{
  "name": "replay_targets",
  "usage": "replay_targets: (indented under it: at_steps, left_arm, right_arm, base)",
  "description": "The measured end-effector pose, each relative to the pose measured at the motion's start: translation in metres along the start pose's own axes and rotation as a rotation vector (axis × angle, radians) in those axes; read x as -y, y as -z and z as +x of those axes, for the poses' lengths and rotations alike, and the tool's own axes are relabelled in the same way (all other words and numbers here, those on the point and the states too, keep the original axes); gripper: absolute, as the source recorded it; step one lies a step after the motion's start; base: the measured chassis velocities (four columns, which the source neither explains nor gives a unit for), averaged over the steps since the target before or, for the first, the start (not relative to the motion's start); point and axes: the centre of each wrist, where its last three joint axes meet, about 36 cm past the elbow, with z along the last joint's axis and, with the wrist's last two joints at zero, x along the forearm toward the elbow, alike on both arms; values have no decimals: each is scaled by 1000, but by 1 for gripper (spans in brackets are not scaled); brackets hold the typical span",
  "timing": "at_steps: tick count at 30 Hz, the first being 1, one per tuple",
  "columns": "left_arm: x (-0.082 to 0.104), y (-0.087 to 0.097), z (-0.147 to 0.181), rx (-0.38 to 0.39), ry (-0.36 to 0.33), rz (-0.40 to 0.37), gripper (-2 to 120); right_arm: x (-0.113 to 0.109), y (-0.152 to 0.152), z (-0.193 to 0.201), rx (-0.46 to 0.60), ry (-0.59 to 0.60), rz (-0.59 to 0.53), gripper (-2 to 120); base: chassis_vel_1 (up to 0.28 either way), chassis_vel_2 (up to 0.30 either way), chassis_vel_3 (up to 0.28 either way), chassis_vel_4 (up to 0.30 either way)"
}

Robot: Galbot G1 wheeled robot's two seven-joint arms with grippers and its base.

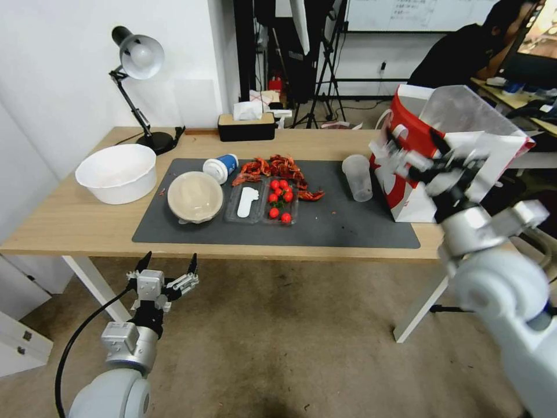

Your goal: Pick up the trash from the table and place it into the takeout bag.

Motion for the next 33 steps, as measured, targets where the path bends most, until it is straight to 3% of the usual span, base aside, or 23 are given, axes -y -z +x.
replay_targets:
  at_steps: [13, 25, 28, 33]
  left_arm:
    - [0, -2, 0, 2, -2, 0, 100]
    - [-1, -8, -1, -1, -7, 0, 100]
    - [-1, -8, -2, -1, -8, 0, 100]
    - [-1, -10, -3, -2, -10, -2, 100]
  right_arm:
    - [-32, -55, 60, -48, -8, 128, 100]
    - [-60, -100, 136, -153, -184, 231, 100]
    - [-61, -102, 140, -158, -192, 232, 100]
    - [-71, -130, 173, -205, -238, 208, 100]
  base:
    - [0, 0, 0, 0]
    - [0, 0, 0, 0]
    - [0, 0, 0, 0]
    - [0, 0, 0, 0]
